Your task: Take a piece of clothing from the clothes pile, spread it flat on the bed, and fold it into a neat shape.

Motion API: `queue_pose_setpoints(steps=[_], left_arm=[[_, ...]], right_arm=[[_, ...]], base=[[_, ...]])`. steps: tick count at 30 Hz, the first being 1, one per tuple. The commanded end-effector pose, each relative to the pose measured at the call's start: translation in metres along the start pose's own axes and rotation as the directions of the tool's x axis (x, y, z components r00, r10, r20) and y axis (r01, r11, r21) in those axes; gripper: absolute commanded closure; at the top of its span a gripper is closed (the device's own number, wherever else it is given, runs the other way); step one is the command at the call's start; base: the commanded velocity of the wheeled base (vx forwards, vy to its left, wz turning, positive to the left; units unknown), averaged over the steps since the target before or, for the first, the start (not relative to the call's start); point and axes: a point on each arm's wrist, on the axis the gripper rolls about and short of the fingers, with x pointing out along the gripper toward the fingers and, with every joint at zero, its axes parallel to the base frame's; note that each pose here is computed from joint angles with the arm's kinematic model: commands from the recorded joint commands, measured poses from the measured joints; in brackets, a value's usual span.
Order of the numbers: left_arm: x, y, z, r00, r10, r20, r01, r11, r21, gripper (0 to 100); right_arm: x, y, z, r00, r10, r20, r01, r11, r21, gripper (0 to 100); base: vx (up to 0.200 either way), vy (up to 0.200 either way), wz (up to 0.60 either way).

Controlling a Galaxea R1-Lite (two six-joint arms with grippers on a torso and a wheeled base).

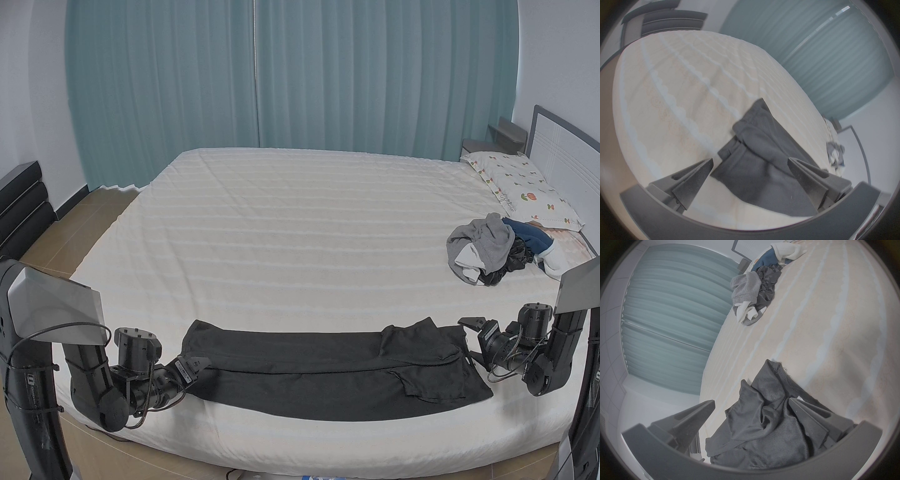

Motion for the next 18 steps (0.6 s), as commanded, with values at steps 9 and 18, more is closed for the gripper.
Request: queue_pose_setpoints(steps=[9, 18], left_arm=[[0.007, 0.021, -0.016, 0.999, -0.017, -0.035, 0.020, 0.994, 0.106, 0], [0.015, 0.024, -0.013, 1.000, -0.015, -0.012, 0.016, 0.995, 0.097, 100]], right_arm=[[0.001, -0.004, -0.003, 1.000, -0.012, -0.020, 0.012, 1.000, 0.007, 0], [0.001, -0.004, -0.004, 1.000, -0.011, -0.023, 0.011, 1.000, 0.004, 0]], base=[[0.000, 0.000, 0.00], [0.000, 0.000, 0.00]])
